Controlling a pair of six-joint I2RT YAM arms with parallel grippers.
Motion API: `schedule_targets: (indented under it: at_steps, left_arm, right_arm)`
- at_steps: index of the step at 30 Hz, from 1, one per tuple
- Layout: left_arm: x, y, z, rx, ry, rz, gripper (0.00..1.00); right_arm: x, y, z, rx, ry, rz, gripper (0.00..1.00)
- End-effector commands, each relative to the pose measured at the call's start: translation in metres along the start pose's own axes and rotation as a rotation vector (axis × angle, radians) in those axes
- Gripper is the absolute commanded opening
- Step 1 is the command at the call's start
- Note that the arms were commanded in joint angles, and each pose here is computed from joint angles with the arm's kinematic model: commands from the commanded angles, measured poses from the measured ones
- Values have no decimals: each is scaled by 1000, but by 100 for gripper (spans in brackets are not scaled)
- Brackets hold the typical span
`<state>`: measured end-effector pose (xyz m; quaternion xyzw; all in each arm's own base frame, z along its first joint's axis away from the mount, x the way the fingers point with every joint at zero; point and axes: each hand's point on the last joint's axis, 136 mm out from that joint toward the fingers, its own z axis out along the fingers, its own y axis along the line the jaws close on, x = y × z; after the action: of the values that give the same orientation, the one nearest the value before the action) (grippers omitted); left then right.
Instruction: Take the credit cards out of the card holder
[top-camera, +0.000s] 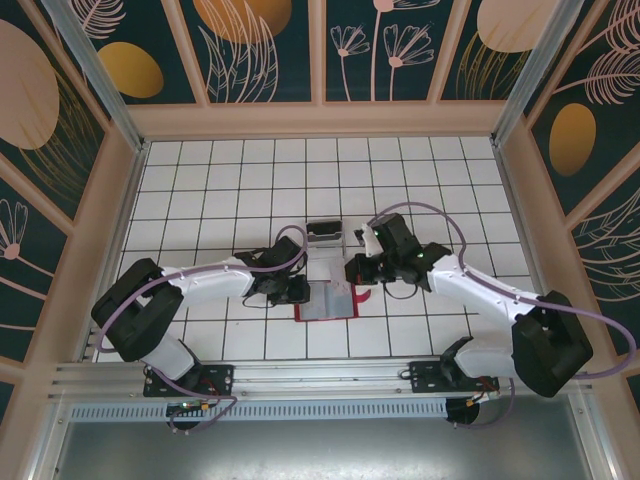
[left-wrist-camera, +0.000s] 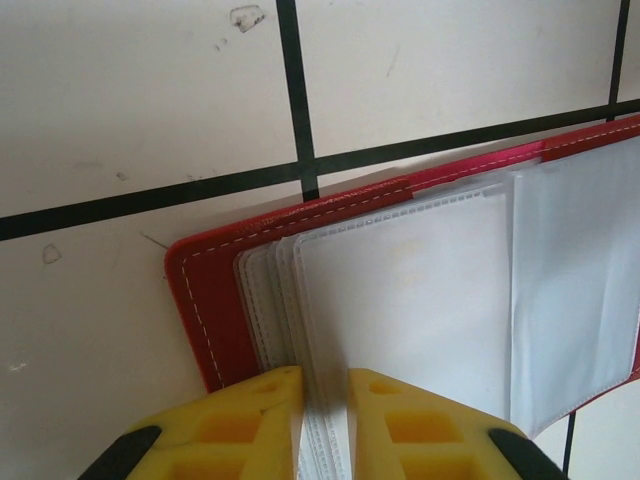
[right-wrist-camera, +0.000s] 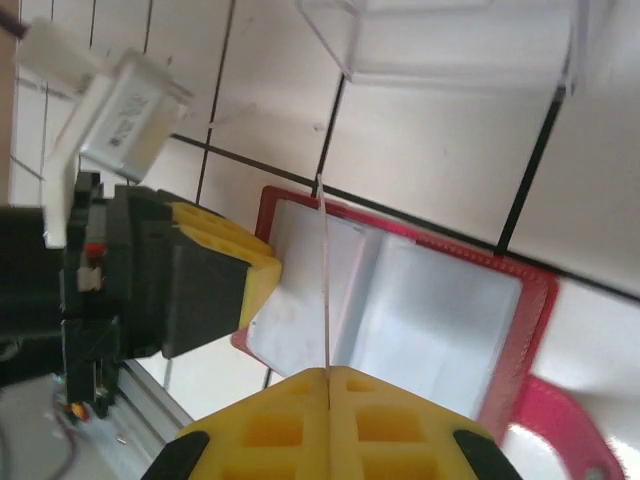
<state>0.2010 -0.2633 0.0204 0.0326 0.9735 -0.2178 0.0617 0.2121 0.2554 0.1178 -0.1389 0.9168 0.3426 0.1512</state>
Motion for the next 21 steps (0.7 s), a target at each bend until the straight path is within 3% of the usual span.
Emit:
schedule_targets:
  at_steps: [1, 8, 21]
  left_arm:
    - [2, 10, -5, -50, 3, -15, 24]
    - [-4, 4, -10, -48, -14, -2, 24]
    - [-8, 4, -18, -54, -42, -20, 27]
  right_arm:
    - [-14, -2, -17, 84, -2, -249, 0]
    - [-43, -7, -29, 216, 37, -663, 0]
    - [-73, -8, -31, 281, 236, -1152, 0]
